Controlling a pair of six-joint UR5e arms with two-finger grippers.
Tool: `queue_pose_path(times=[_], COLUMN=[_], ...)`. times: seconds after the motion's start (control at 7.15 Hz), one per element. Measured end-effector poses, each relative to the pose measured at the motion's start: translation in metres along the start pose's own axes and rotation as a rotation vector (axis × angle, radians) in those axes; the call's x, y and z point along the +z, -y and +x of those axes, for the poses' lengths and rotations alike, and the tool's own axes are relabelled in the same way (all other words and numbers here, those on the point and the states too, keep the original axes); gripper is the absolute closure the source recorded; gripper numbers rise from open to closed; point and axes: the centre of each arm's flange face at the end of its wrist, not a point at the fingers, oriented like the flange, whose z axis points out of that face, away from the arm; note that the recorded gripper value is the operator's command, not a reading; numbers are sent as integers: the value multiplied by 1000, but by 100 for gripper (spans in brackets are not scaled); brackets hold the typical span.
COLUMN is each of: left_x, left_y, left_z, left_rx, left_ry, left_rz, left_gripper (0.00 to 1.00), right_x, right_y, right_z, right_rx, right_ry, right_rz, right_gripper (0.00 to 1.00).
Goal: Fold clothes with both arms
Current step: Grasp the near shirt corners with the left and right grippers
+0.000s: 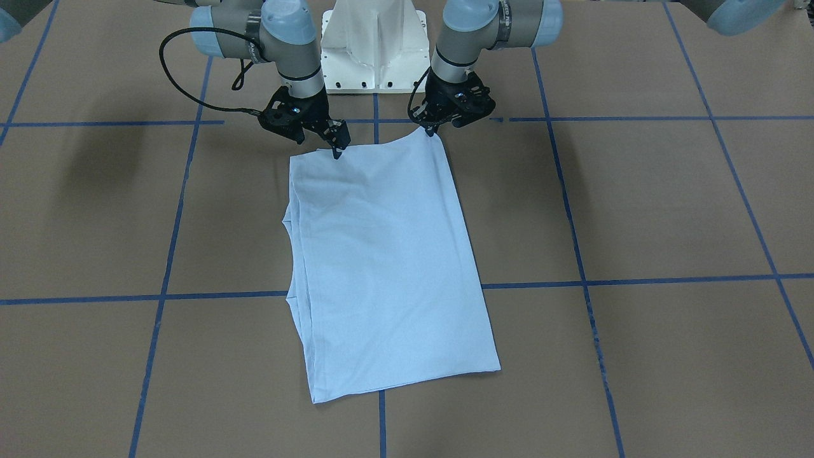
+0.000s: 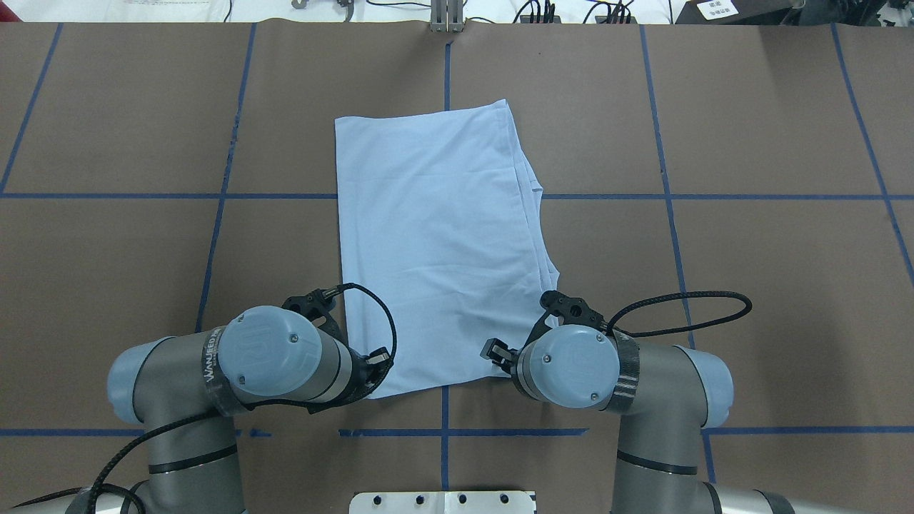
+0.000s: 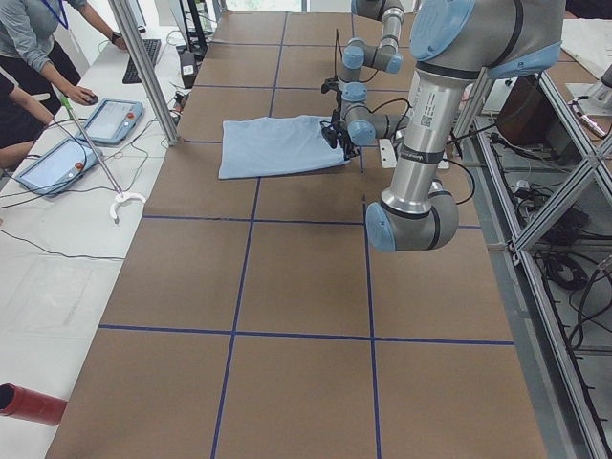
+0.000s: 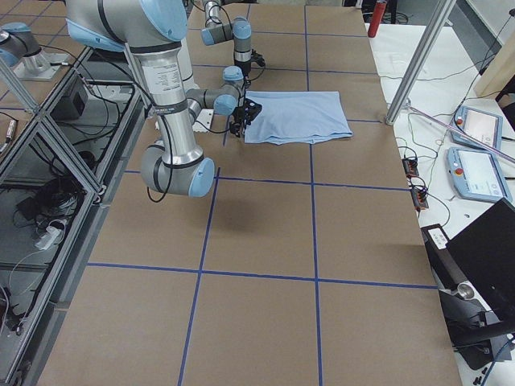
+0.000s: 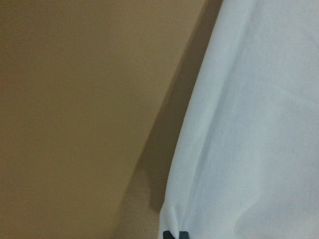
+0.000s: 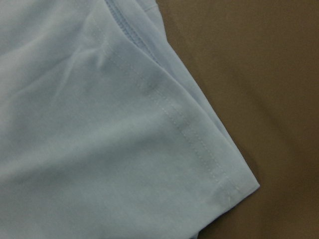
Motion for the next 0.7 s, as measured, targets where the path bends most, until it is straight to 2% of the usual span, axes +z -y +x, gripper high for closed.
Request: queue_pose_path(times=[0.14, 0.28, 0.42, 0.56, 0.7], left_x=[0, 0, 0, 0, 0], left_y=[0, 0, 0, 0, 0], left_z=[0, 0, 0, -1, -1], left_rx=[0, 0, 1, 0, 0], left_ry=[0, 0, 0, 0, 1], left_rz=[0, 0, 0, 0, 0], left_gripper=[100, 100, 100, 100, 100], right_x=[3, 7, 8, 8, 8], right_y=[0, 1, 2, 2, 3], right_z=[0, 0, 0, 0, 0], right_rx=[-1, -1, -1, -2, -4], right_ry=[-3, -7, -9, -8, -8], right_rz=[8, 16, 20, 21, 21], right_gripper=[2, 26, 55, 77, 89])
